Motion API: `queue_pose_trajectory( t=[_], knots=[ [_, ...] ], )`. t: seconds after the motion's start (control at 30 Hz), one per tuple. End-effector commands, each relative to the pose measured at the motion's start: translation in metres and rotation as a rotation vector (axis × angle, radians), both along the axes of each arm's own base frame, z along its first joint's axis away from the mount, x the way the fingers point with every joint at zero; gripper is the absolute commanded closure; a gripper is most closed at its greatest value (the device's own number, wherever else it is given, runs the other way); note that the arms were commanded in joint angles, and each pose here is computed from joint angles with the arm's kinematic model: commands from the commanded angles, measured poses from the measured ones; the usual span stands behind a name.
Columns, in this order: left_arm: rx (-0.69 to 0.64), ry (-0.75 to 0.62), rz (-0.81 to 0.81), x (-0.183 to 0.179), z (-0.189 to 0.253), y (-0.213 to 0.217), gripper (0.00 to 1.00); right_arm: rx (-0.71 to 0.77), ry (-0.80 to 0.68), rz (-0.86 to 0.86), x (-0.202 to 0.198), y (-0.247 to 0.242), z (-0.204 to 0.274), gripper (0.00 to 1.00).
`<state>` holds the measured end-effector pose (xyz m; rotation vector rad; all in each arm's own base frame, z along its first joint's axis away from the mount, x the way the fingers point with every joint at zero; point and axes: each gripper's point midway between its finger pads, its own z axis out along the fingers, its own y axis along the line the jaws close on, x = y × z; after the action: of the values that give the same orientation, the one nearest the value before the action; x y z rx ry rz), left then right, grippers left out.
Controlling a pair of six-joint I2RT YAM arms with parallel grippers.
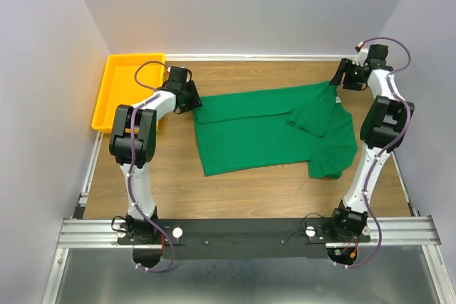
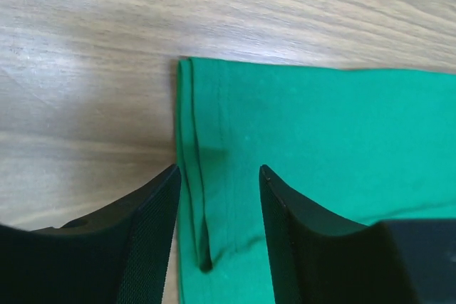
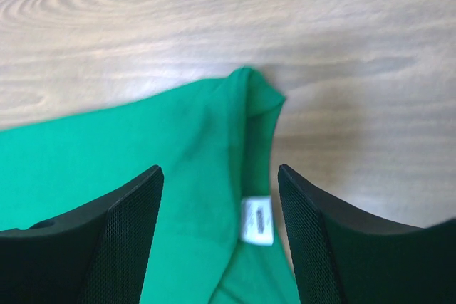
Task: Fold and stack the t-shirts
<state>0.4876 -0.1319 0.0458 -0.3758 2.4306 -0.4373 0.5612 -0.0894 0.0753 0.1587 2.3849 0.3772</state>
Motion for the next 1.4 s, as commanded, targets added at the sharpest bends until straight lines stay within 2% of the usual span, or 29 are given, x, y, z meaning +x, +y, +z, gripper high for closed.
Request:
queue_pose_trajectory(
  t=[0.0,0.23,0.27,0.43,0.53,0.67,0.8,1.13,1.17,1.23,1.3,1.33,1.37],
  knots=[
    [0.037,0.059,0.005,0.002,-0.016,0.004,0.48,0.014,0.008,-0.070,0.018,-0.015,-0.016,0.27],
    [0.021,0.085,-0.034,0.004,-0.025,-0.003,0.57,0.067,0.035,-0.023,0.020,-0.005,-0.043,0.35],
    [0.014,0.091,-0.043,0.003,-0.027,-0.005,0.61,0.068,0.039,-0.022,0.021,-0.005,-0.046,0.36],
    [-0.010,0.109,-0.068,0.005,-0.034,-0.011,0.68,0.096,0.046,-0.013,0.024,-0.002,-0.057,0.54],
    [-0.031,0.099,-0.079,0.011,-0.030,-0.016,0.81,0.099,0.038,-0.023,0.031,-0.004,-0.058,0.66],
    [-0.034,0.091,-0.071,0.023,-0.027,-0.017,0.88,0.097,0.024,-0.030,0.038,-0.006,-0.058,0.72],
    [-0.032,0.075,-0.016,0.043,-0.019,-0.007,0.89,0.079,0.011,-0.049,0.046,-0.012,-0.060,0.75],
    [-0.063,0.056,0.027,0.091,-0.006,0.002,0.87,0.022,-0.094,-0.086,0.082,-0.016,-0.044,0.76],
    [-0.071,0.022,0.028,0.101,0.007,0.001,0.85,0.012,-0.105,-0.081,0.086,-0.012,-0.041,0.76],
    [-0.063,0.009,0.038,0.107,0.014,0.003,0.76,-0.019,-0.136,-0.088,0.093,-0.012,-0.032,0.75],
    [-0.049,-0.041,0.058,0.120,0.036,0.007,0.62,-0.043,-0.160,-0.090,0.097,-0.010,-0.020,0.68],
    [-0.044,-0.082,0.062,0.127,0.054,0.009,0.58,-0.049,-0.168,-0.094,0.098,-0.011,-0.015,0.63],
    [-0.016,-0.106,0.077,0.131,0.062,0.015,0.50,-0.057,-0.189,-0.098,0.099,-0.011,0.000,0.53]
  ],
)
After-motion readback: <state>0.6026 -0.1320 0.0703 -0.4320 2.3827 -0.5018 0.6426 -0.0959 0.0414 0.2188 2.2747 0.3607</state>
